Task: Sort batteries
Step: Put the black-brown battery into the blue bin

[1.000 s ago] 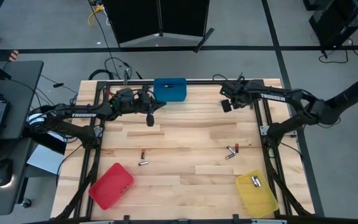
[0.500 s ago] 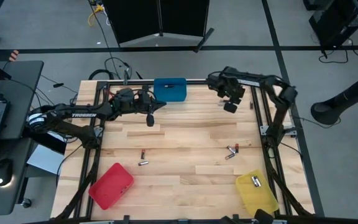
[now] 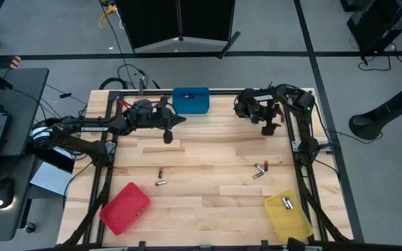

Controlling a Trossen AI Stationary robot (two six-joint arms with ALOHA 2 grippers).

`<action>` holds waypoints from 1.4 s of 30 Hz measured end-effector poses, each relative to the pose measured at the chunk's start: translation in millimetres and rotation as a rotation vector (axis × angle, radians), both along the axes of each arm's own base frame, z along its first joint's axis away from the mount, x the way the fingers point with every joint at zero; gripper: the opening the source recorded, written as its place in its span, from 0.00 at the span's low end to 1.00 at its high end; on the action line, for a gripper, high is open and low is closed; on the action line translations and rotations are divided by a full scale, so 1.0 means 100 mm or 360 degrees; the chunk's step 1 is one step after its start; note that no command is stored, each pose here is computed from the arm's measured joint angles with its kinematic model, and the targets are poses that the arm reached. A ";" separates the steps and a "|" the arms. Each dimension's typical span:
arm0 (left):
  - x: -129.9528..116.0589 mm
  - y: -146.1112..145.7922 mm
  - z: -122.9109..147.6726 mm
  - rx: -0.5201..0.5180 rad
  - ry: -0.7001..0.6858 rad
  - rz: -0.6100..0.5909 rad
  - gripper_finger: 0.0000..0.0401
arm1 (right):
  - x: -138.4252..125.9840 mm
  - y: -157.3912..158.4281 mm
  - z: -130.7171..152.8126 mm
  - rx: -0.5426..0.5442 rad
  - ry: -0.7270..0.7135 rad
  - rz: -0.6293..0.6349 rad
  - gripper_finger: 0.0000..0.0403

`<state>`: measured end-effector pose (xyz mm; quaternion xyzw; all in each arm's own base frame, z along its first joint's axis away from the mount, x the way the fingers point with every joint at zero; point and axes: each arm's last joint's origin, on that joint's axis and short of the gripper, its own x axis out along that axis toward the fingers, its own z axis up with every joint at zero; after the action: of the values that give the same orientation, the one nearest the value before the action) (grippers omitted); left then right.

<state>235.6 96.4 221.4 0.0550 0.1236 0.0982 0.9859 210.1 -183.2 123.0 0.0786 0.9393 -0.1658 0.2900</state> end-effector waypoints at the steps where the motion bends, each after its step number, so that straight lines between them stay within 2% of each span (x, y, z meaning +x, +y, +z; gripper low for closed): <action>1: 0.00 0.00 0.00 -0.0003 0.0007 0.0000 0.03 | -0.02 0.01 -0.03 -0.0002 0.0032 0.0050 0.71; 4: 0.00 0.00 -0.01 -0.0009 0.0019 -0.0001 0.03 | -0.08 0.01 -0.08 -0.0009 0.0087 0.0217 0.76; 6: 0.00 0.00 -0.02 -0.0012 0.0025 -0.0003 0.03 | -0.11 0.01 -0.10 0.0021 0.0072 0.0247 0.78; 23: 0.00 -0.01 -0.02 -0.0021 0.0027 -0.0012 0.03 | -0.24 -0.18 -0.18 0.0026 -0.0049 0.0170 0.79; 31: 0.00 -0.01 -0.02 -0.0003 0.0030 -0.0016 0.03 | -0.17 -0.10 -0.05 0.0103 0.0024 0.0216 0.78; 34: 0.00 -0.01 -0.02 -0.0002 0.0030 -0.0017 0.03 | -0.12 -0.08 0.07 0.0081 -0.0042 0.0213 0.77; 38: 0.00 -0.01 -0.02 -0.0001 0.0031 -0.0017 0.03 | -0.06 0.02 0.23 0.0126 -0.0266 0.0090 0.77; 40: 0.00 -0.01 -0.02 0.0000 0.0031 -0.0017 0.03 | -0.04 0.04 0.31 0.0066 -0.0403 -0.0002 0.76; 42: 0.00 -0.01 -0.02 0.0000 0.0031 -0.0017 0.03 | -0.04 0.04 0.39 -0.0008 -0.0563 -0.0175 0.73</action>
<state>235.3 95.8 219.5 0.0565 0.1329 0.0923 0.9852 205.6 -179.5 161.8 0.1571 0.8674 -0.1674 0.4415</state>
